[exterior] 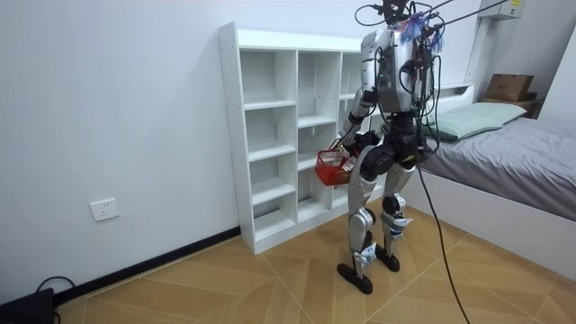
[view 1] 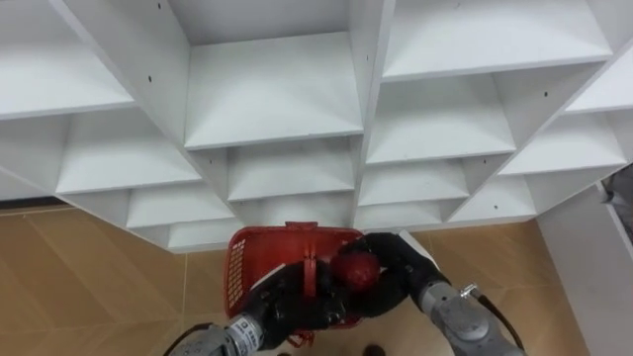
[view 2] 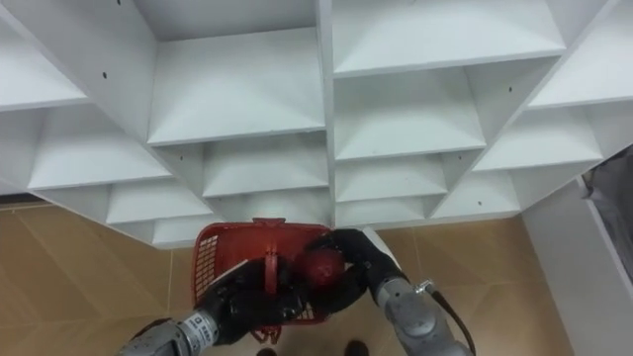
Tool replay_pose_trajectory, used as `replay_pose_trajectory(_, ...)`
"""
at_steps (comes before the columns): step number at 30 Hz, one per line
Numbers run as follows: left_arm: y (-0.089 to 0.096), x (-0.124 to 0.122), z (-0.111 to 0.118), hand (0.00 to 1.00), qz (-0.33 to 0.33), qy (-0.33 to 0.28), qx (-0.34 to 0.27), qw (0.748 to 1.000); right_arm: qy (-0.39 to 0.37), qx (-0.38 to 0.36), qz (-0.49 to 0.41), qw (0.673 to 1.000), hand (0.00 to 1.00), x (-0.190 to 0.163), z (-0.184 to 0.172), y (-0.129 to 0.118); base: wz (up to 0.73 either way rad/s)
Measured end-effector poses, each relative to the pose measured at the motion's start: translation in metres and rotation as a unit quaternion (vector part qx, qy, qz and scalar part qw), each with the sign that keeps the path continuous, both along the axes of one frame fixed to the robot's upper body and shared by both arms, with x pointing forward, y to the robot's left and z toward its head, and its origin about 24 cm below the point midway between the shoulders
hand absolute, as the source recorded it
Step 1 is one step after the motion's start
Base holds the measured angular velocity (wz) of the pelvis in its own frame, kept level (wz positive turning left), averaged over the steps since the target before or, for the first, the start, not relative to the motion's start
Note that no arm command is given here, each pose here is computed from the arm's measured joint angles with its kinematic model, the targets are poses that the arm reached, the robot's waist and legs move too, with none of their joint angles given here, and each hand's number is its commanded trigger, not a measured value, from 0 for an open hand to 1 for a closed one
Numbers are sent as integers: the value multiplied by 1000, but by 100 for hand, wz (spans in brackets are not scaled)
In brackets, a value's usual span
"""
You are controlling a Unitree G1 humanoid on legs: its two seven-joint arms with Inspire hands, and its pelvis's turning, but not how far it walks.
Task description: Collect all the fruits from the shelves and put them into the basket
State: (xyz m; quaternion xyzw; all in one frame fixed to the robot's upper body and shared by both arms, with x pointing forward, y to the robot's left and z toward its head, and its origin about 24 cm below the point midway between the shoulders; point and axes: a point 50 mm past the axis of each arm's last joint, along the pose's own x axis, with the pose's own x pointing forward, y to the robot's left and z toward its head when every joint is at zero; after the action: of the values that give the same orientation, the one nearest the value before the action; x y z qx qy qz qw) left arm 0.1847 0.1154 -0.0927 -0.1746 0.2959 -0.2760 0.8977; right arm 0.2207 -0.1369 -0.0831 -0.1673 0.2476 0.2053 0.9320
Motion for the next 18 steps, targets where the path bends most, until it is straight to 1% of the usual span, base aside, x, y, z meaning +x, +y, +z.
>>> replay_pose_trajectory(5, -4, -3, -1, 100, -9, 4, -1, 1000, -3, 10, 4, 1000, 0, 1, 2, 5, 0)
replay_pose_trajectory(18, -5, -8, -4, 100, -12, 14, -6, 1000, 6, 13, 12, 1000, 0, -3, 0, 5, 0)
